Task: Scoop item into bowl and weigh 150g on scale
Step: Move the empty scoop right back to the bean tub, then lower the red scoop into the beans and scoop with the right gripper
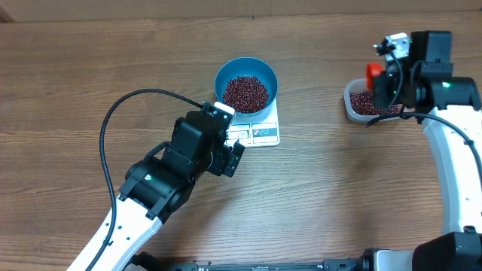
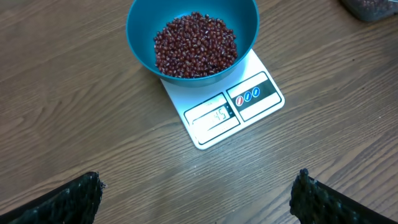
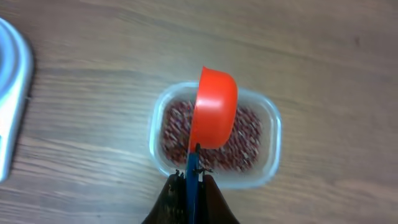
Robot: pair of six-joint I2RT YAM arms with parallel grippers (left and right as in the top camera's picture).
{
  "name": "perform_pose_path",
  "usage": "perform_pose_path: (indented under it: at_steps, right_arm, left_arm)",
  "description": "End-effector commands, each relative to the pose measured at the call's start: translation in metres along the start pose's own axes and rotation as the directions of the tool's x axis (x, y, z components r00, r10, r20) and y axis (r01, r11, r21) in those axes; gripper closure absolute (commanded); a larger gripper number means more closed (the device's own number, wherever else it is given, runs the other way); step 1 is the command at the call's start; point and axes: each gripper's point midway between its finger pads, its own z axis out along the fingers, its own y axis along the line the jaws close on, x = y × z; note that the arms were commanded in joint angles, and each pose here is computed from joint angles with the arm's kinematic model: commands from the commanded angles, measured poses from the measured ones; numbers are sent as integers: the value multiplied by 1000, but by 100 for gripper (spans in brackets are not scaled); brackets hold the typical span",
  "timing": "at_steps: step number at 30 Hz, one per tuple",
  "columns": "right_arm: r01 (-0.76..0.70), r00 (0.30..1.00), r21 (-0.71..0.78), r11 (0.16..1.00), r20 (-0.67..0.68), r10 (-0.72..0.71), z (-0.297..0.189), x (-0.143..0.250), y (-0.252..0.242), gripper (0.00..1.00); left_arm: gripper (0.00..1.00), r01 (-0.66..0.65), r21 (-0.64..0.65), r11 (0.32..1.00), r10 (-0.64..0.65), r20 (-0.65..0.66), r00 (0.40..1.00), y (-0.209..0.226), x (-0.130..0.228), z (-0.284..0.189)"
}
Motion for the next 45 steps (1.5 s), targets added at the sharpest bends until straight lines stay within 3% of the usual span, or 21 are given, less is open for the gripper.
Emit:
perform_pose_path:
  at_steps: [1,11,29,37,45]
  right_arm:
    - [-27,1000,77,997,-11,28,-13,7,-19,96]
    - [-22,995,117,993,-97,34,-3,30,-26,96]
    - [-2,975,147,989,-219,34,65,47,-36,96]
    - [2,959,115,993,-280,31,86,61,-30,96]
    - [-27,963,-12,1000,-268,23,89,60,-7,96]
  left_arm:
    - [0,5,-12,1000,-5,-2,1000,2,0,1]
    - [0,5,-12,1000,-5,-2,1000,2,0,1]
    - [0,5,-12,1000,-5,-2,1000,2,0,1]
    - [1,5,-12,1000,-5,-2,1000,2,0,1]
    - [1,5,-12,1000,-5,-2,1000,2,0,1]
